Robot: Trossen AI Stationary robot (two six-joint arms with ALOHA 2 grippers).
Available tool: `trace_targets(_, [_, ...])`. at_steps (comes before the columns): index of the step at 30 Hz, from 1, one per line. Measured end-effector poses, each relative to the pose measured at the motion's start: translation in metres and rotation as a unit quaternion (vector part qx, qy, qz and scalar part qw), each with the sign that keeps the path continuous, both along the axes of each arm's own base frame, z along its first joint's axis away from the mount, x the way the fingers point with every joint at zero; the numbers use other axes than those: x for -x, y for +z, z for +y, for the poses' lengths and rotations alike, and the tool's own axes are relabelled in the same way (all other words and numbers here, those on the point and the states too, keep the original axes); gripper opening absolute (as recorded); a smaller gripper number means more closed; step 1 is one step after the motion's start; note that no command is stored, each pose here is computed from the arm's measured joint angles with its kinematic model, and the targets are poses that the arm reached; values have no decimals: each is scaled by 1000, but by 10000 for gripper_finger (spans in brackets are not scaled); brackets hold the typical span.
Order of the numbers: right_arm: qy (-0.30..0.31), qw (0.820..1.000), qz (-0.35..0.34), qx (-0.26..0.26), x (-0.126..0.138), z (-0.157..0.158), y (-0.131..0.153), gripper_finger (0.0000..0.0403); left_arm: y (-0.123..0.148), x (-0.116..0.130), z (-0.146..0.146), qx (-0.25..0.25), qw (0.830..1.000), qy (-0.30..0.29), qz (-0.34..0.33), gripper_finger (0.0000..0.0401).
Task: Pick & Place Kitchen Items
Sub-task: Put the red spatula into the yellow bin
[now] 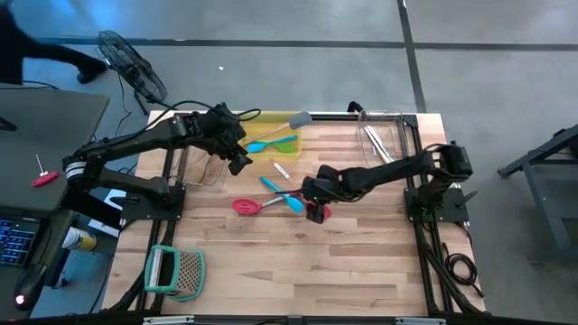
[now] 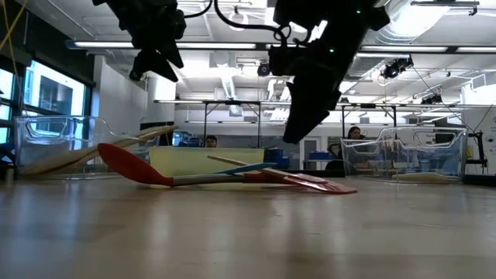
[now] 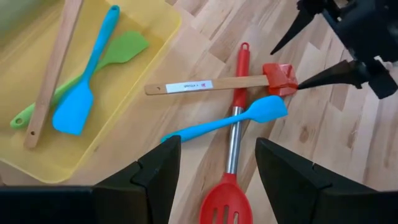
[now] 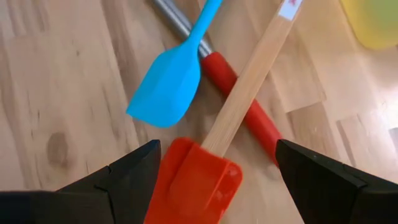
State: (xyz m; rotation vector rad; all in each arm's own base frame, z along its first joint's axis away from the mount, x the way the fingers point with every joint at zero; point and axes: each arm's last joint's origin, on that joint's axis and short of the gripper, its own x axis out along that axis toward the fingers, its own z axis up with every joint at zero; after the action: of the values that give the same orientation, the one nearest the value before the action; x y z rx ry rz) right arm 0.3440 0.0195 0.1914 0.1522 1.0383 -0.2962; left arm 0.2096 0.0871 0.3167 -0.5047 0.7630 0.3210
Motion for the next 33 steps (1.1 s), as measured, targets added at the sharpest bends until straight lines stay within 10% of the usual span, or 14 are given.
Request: trace_targets(33, [-61, 997, 26, -29, -10, -13, -23, 311, 0, 0, 2, -9, 1000, 28, 6, 203])
